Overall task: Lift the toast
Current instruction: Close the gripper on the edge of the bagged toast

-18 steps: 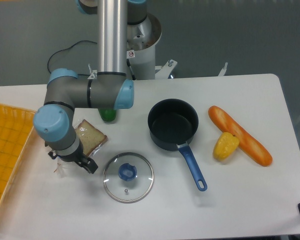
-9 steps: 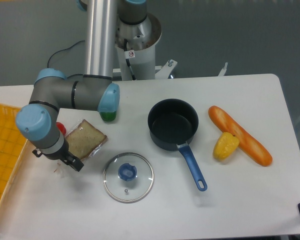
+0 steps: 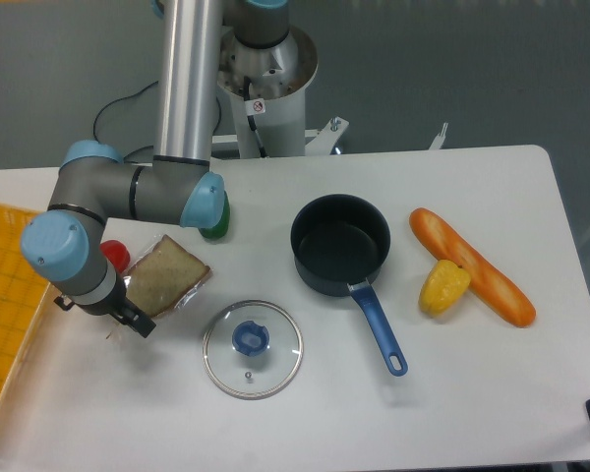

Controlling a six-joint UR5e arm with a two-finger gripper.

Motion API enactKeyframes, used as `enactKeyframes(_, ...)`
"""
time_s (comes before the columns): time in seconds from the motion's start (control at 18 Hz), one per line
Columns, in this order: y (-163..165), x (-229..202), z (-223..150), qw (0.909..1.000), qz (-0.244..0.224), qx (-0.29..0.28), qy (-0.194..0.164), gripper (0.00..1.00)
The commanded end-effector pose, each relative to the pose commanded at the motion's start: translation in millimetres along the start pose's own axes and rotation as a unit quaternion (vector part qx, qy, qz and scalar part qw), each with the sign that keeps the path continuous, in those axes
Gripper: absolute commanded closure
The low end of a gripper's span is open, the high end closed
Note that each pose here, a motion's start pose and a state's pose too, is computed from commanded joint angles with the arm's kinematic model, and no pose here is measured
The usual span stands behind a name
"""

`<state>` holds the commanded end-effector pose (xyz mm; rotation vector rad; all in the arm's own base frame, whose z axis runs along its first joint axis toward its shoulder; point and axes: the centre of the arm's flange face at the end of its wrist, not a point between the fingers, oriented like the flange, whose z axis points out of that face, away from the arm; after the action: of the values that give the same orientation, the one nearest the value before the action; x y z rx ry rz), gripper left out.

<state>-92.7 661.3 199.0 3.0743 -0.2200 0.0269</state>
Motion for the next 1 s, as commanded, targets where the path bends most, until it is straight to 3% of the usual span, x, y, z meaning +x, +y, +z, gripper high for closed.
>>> enactKeyframes(0.61, -11, 10, 11, 0.9999, 0.012, -0.004, 0.001, 0.03)
enactKeyframes(1.0, -11, 10, 11, 0.9999, 0.012, -0.004, 0.002, 0.35)
